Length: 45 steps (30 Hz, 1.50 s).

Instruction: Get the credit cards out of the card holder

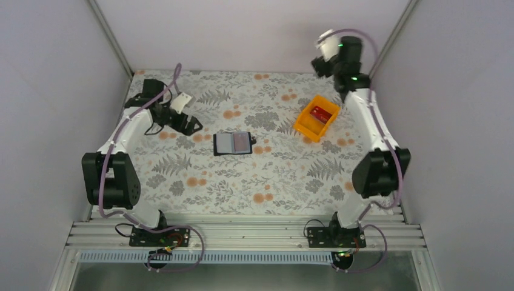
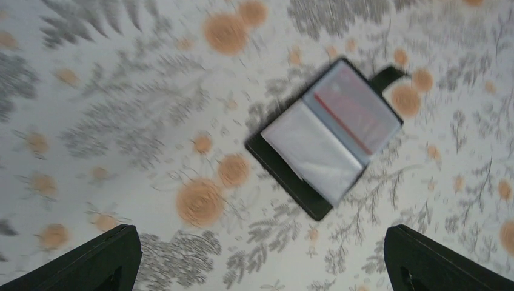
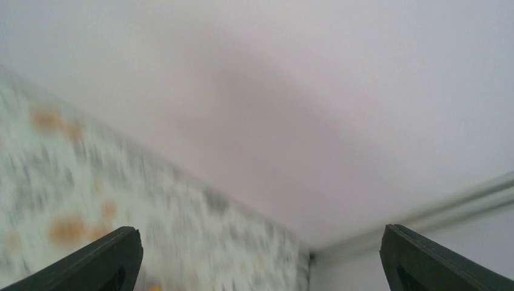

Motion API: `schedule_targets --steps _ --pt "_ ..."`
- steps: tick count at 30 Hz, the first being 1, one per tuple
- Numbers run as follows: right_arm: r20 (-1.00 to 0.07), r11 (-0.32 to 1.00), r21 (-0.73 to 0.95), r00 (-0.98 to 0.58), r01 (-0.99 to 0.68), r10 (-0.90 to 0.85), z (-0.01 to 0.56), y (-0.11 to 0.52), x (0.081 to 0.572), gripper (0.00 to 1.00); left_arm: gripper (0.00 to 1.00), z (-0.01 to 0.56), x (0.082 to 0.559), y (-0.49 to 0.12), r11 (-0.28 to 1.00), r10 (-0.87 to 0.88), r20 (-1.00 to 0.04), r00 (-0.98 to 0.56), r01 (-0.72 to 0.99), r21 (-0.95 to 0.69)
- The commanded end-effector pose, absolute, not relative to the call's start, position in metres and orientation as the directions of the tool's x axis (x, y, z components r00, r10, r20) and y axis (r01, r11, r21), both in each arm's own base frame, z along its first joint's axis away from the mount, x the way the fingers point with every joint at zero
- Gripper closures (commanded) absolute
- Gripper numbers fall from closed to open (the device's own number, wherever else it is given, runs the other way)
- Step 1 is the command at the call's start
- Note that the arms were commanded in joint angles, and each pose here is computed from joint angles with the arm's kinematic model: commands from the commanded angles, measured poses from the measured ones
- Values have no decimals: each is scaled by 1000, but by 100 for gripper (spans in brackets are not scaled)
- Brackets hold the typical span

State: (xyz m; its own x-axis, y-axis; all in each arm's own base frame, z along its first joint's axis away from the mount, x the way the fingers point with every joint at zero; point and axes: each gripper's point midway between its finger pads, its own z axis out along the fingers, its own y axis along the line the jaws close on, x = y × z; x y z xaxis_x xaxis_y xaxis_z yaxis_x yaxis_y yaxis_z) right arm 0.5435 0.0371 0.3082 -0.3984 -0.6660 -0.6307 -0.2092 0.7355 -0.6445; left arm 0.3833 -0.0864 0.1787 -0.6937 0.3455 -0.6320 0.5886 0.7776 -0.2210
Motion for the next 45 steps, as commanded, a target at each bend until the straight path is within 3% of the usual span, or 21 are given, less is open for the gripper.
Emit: schedule_targets --steps 1,4,6,12,17,18,21,23,33,38,45 --pt "-979 912 -201 46 -357 -197 446 65 521 1 0 147 368 -95 744 461 -578 -673 648 -161" --pt "-999 889 1 33 -458 19 472 79 516 1 0 128 361 -107 721 491 -551 -675 670 -178" --pt "-1000 831 -6 28 -556 11 475 100 513 1 1 115 357 -116 707 508 -536 -674 682 -187" --pt "-1000 812 -12 6 -584 -11 447 160 492 1 3 85 360 -131 711 483 -522 -703 663 -234" --pt "-947 722 269 -312 -638 78 364 232 454 1 7 71 367 -138 742 391 -545 -742 604 -290" --pt "-916 704 332 -393 -628 80 342 246 448 4 9 68 366 -140 744 382 -537 -752 595 -304" --pt "-780 687 468 -625 -556 26 264 289 434 26 12 59 363 -142 750 359 -517 -777 570 -335" --pt "-673 694 520 -739 -497 -25 215 311 419 33 13 55 361 -144 747 342 -501 -795 553 -369" --pt "-359 816 495 -926 -298 -121 72 333 374 52 15 45 359 -152 743 265 -434 -861 469 -478" --pt "-310 857 432 -939 -280 -151 43 324 370 60 19 38 355 -155 731 266 -409 -873 459 -505" --pt "-277 844 458 -947 -279 -163 28 329 365 63 23 29 352 -156 726 263 -382 -886 442 -526"
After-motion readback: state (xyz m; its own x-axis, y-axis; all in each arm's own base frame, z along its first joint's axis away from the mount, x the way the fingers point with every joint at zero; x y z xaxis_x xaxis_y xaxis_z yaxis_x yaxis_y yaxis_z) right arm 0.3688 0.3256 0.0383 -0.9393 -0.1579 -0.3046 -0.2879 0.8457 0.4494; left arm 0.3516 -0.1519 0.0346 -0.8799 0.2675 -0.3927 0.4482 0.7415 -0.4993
